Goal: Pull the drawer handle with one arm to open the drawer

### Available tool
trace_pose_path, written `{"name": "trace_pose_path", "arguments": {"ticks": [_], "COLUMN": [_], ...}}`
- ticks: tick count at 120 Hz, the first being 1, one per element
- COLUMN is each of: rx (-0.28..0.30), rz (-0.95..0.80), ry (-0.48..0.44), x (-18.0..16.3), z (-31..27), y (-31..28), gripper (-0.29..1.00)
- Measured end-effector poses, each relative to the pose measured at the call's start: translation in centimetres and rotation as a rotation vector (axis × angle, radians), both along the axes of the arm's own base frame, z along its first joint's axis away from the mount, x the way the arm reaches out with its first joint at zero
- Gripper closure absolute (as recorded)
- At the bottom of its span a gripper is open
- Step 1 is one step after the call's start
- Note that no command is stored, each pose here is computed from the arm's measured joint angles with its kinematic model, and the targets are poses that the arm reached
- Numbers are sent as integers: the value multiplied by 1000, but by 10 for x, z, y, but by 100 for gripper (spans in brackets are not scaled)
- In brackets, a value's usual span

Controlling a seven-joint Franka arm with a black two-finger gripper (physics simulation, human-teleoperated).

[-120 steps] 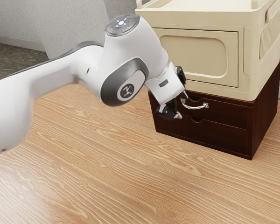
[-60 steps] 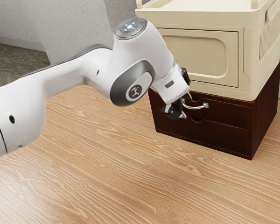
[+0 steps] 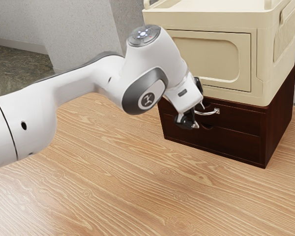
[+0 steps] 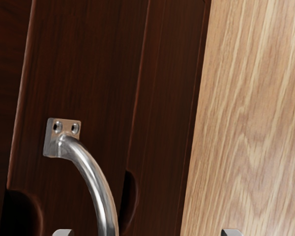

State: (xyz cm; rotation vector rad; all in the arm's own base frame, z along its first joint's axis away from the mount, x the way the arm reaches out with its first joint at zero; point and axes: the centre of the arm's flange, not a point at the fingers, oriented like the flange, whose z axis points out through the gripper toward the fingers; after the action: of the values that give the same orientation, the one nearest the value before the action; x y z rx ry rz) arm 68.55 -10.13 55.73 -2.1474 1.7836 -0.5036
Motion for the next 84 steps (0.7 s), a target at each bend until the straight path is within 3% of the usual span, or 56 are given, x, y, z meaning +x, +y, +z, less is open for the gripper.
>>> {"name": "trace_pose_path", "arguments": {"ticks": [84], "rx": [-15], "rz": [15], "ry": [10], "x": [-4], "z": [-3], "y": [-2], "gripper": [59]}}
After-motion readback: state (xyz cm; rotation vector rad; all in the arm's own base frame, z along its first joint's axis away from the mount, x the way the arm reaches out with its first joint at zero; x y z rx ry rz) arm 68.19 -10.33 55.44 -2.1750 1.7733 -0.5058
